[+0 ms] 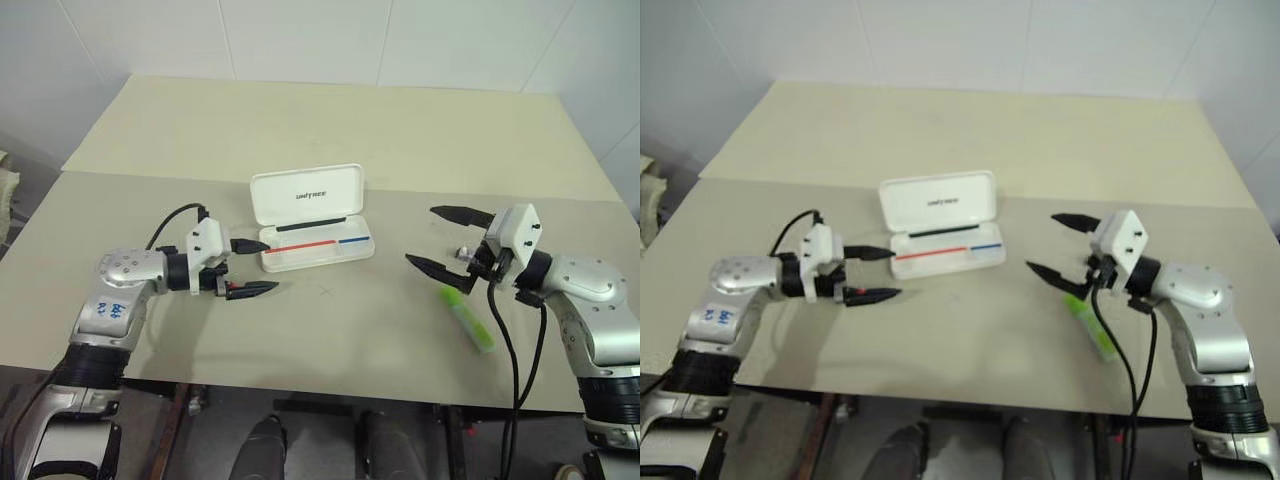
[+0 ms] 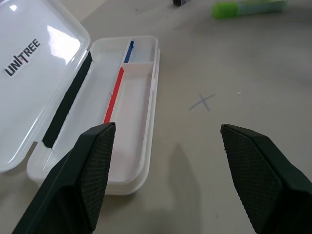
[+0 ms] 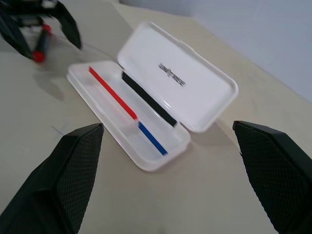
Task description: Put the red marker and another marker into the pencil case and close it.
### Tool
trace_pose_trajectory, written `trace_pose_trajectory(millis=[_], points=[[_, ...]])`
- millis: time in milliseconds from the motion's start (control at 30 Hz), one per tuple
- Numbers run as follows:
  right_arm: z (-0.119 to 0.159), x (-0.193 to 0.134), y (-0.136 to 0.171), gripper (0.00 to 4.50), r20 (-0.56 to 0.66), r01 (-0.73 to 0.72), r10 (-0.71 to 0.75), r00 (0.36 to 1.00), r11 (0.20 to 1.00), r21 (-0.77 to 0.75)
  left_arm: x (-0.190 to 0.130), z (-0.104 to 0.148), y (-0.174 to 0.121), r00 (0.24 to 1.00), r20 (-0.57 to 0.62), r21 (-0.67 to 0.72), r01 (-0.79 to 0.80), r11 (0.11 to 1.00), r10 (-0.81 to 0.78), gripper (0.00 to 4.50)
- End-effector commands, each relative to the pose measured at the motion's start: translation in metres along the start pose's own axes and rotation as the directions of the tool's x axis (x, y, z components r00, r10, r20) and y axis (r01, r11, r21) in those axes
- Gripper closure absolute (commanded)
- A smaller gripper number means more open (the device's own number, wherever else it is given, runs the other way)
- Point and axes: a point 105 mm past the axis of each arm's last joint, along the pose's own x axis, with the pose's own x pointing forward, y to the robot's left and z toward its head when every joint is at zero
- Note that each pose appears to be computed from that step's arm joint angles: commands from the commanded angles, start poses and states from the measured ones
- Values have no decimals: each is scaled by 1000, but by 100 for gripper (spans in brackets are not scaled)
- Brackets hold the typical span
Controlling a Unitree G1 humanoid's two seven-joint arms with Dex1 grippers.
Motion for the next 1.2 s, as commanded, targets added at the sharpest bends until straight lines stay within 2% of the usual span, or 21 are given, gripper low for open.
trace_pose_trajectory(millis=[33,267,467,767,967,1067,1200], points=[[14,4,10,0,48,-18,19,999,1000,-18,7,3,8,1000,-15,34,8,999,-7,94],[28,12,14,0,108,12,-8,994,999,-38,30,2,9,996,-43,55,84,995,-82,94],[30,13,16,0,118,33,-28,993,999,-41,31,1,6,991,-60,66,124,990,-120,94],[40,17,14,0,150,58,-48,988,996,-61,36,-20,15,984,-136,26,116,993,-111,94],[46,19,12,0,166,57,-44,985,996,-73,45,-19,15,981,-139,20,140,990,-136,94],[47,20,11,0,170,57,-43,984,995,-79,48,-16,14,979,-136,35,155,987,-148,150],[48,20,10,0,174,56,-41,984,995,-83,48,-15,16,979,-143,42,154,987,-147,282]])
